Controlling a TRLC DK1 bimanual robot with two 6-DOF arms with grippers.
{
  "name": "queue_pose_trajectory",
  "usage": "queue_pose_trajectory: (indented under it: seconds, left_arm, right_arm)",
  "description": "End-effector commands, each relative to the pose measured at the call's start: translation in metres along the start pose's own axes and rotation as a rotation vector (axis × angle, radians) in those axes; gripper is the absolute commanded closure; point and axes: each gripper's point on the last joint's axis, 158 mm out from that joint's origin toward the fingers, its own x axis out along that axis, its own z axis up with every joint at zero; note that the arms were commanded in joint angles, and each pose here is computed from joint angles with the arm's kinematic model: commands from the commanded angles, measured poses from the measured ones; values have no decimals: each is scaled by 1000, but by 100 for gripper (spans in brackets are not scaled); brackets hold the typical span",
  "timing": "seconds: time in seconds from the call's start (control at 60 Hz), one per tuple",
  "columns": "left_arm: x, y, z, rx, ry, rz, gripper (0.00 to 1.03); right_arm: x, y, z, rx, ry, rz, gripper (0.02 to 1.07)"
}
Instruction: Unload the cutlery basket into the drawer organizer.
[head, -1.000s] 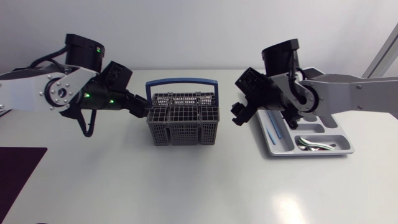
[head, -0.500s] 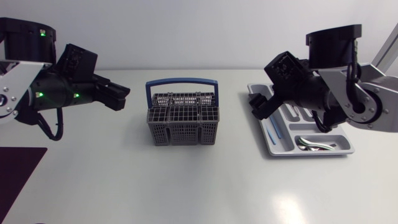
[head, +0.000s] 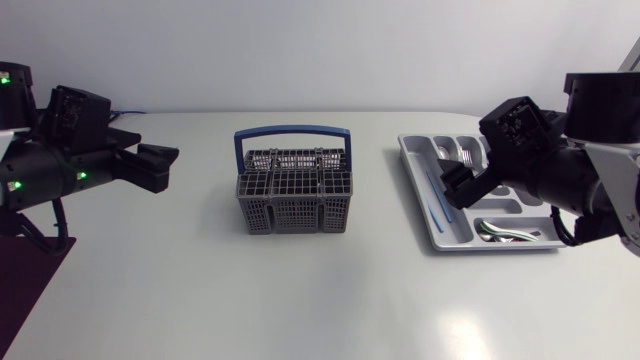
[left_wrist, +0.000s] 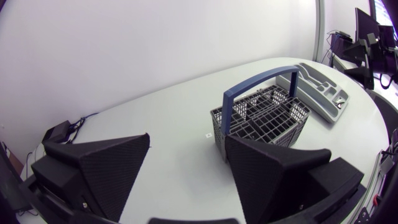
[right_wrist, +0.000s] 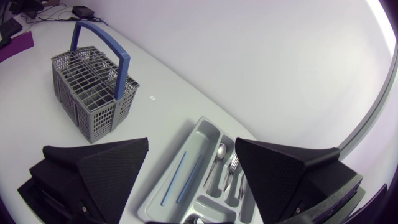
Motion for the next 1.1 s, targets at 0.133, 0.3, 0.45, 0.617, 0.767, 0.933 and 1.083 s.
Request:
queue_pose_trajectory:
  seconds: [0.133, 0.3, 0.45, 0.617, 0.767, 0.933, 1.083]
  left_arm:
    - [-9, 4, -19, 0, 4, 20, 5]
    - [-19, 5, -25, -2, -22, 38, 5]
    - [-28, 3, -24, 12, -76, 53, 5]
    - [-41, 2, -22, 15, -138, 70, 5]
    - [-46, 1, -22, 10, -179, 81, 5]
    - [-66, 3, -10, 16, -316, 123, 5]
    - [-71, 8, -16, -4, -335, 156, 5]
  right_arm:
    - [-12, 2, -26, 43, 30, -18, 7]
    - [-23, 2, -32, 71, 12, -32, 7]
    - [-30, -2, -36, 106, -3, -58, 7]
    - [-39, -13, -43, 133, -32, -113, 7]
    - [-47, -26, -51, 182, -39, -161, 7]
    - [-51, -27, -59, 221, -47, -165, 7]
    - [-57, -25, -60, 234, -71, -168, 7]
